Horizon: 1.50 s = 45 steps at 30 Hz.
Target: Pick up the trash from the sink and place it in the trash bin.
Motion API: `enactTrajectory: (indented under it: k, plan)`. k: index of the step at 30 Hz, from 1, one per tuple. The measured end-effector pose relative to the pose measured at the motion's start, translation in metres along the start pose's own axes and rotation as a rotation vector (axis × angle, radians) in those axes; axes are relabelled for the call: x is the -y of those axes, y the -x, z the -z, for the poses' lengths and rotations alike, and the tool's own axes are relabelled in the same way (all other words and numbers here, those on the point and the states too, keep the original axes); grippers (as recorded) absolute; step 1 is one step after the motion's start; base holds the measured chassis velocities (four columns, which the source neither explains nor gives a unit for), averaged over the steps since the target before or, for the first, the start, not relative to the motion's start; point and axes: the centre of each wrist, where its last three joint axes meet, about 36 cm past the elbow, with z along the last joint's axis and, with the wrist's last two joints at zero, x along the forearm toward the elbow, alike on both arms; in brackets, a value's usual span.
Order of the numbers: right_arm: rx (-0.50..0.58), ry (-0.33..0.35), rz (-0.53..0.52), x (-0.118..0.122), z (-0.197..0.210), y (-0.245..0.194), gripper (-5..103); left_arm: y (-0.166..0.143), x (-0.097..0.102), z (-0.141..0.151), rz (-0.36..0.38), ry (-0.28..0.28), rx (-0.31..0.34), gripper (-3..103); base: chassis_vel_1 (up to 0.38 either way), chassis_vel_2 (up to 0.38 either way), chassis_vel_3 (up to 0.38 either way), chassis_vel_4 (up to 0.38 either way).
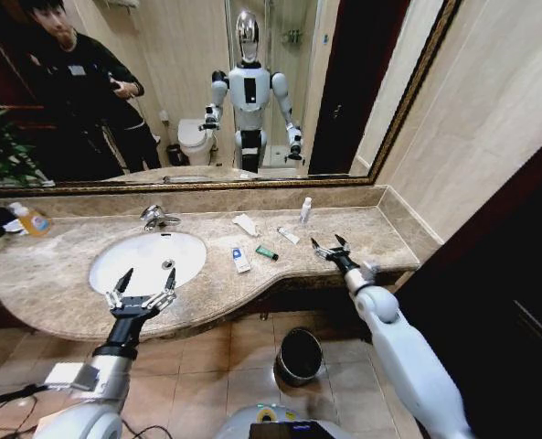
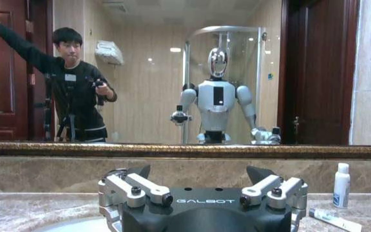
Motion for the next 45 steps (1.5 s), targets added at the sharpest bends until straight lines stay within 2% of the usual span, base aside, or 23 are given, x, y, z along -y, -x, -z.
enactTrajectory:
  k: [8,30,45]
  plan:
    - [0.010,-0.016,0.005,-0.008,0.002,0.053,100,0.000,0.000,0.000,0.000,0.000,0.000,100,0.000,0.000,0.000,0.000]
    - [-0.021,-0.027,-0.064,-0.006,0.002,0.134,100,0.000,0.000,0.000,0.000,0.000,0.000,100,0.000,0.000,0.000,0.000]
    - [-0.029,-0.022,-0.134,0.013,0.009,0.180,100,0.000,0.000,0.000,0.000,0.000,0.000,100,0.000,0.000,0.000,0.000]
